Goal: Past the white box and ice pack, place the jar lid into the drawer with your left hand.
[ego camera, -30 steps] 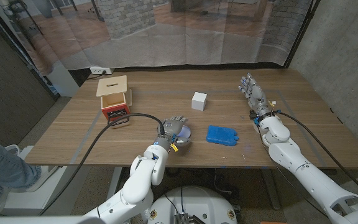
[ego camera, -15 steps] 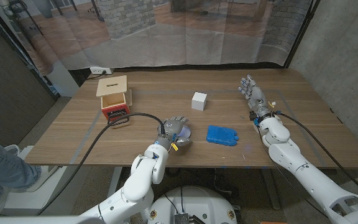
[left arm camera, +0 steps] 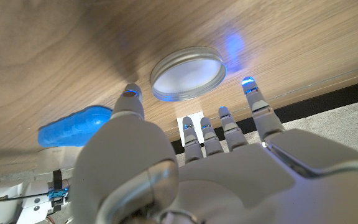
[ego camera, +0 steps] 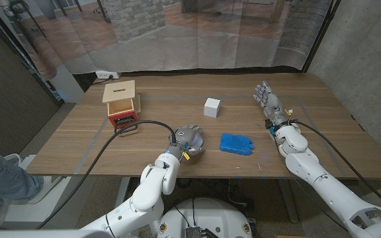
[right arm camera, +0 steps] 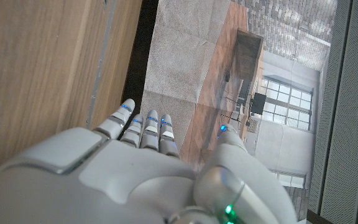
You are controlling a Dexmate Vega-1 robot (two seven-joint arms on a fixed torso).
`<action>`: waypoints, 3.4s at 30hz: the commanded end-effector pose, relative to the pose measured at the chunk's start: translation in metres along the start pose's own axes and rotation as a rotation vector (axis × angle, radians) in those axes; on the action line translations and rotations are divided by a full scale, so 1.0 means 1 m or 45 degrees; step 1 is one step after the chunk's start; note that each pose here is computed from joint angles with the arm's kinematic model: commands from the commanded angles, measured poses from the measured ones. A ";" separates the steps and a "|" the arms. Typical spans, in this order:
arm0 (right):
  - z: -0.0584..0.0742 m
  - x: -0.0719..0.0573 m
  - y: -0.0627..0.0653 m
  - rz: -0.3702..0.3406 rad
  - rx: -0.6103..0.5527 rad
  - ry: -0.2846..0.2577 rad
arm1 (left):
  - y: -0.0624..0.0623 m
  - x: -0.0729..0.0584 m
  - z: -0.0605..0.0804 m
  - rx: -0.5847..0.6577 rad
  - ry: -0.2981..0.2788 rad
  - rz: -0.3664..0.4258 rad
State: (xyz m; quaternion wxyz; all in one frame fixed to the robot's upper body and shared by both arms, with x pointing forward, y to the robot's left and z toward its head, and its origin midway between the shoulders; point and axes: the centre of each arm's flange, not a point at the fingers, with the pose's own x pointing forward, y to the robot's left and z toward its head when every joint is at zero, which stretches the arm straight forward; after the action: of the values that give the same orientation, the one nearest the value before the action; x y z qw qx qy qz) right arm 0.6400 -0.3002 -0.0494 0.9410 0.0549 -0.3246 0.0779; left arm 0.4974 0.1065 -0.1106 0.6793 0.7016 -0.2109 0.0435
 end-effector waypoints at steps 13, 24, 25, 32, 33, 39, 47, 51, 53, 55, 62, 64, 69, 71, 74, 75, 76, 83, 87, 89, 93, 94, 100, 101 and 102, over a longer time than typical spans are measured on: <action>-0.005 -0.002 -0.003 -0.007 0.003 0.018 | -0.006 0.004 0.003 -0.075 -0.042 0.007; -0.009 -0.001 0.000 -0.001 0.005 0.032 | -0.007 0.007 0.002 -0.097 -0.046 0.036; -0.009 -0.001 0.000 -0.001 0.006 0.033 | -0.008 0.007 0.002 -0.098 -0.048 0.041; -0.011 -0.002 0.000 -0.006 0.005 0.040 | -0.009 0.011 0.001 -0.122 -0.060 0.066; -0.011 -0.002 -0.001 -0.006 0.005 0.040 | -0.010 0.012 0.002 -0.128 -0.063 0.067; -0.012 -0.004 -0.003 -0.009 0.006 0.046 | -0.010 0.015 0.003 -0.146 -0.069 0.110; -0.012 -0.006 -0.006 -0.015 0.007 0.045 | -0.009 0.016 0.004 -0.172 -0.082 0.124; -0.013 -0.006 -0.006 -0.013 0.010 0.048 | -0.008 0.016 0.004 -0.178 -0.081 0.107; -0.014 -0.007 -0.006 -0.011 0.012 0.051 | -0.008 0.016 0.004 -0.178 -0.080 0.104; -0.015 -0.007 -0.006 -0.012 0.013 0.053 | -0.008 0.016 0.004 -0.180 -0.080 0.099; -0.012 -0.008 -0.006 -0.013 0.012 0.044 | -0.004 0.015 0.002 -0.211 -0.093 0.092; -0.011 -0.008 -0.006 -0.013 0.011 0.042 | -0.003 0.015 0.001 -0.215 -0.096 0.093; -0.009 -0.007 -0.006 -0.014 0.011 0.036 | 0.000 0.014 0.000 -0.220 -0.101 0.097; -0.009 -0.007 -0.005 -0.015 0.010 0.034 | 0.002 0.014 -0.001 -0.225 -0.101 0.099; -0.008 -0.006 -0.005 -0.015 0.010 0.034 | 0.004 0.014 -0.003 -0.231 -0.103 0.101; -0.008 -0.006 -0.005 -0.015 0.009 0.033 | 0.005 0.014 -0.003 -0.229 -0.103 0.102; -0.008 -0.006 -0.005 -0.015 0.009 0.033 | 0.006 0.014 -0.003 -0.228 -0.103 0.103; -0.005 -0.007 -0.004 -0.020 0.007 0.024 | 0.010 0.014 -0.003 -0.224 -0.106 0.107; -0.004 -0.008 -0.004 -0.022 0.004 0.020 | 0.013 0.014 -0.004 -0.220 -0.106 0.109; -0.003 -0.008 -0.004 -0.023 0.003 0.018 | 0.014 0.013 -0.004 -0.220 -0.106 0.110; -0.002 -0.008 -0.004 -0.023 0.003 0.015 | 0.016 0.013 -0.004 -0.214 -0.106 0.108; -0.002 -0.008 -0.004 -0.022 0.003 0.013 | 0.016 0.013 -0.005 -0.214 -0.106 0.109; 0.001 -0.009 -0.003 -0.015 -0.002 0.006 | 0.019 0.012 -0.006 -0.214 -0.103 0.111; 0.001 -0.009 -0.002 -0.014 -0.002 0.006 | 0.020 0.011 -0.006 -0.215 -0.103 0.110; 0.002 -0.009 -0.002 -0.014 -0.002 0.005 | 0.020 0.011 -0.006 -0.216 -0.105 0.108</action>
State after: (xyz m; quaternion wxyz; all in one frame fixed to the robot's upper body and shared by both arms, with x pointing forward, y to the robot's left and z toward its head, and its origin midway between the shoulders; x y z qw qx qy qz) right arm 0.6359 -0.3043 -0.0567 0.9436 0.0584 -0.3180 0.0715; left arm 0.5046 0.1074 -0.0924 0.7253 0.6323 -0.2712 0.0245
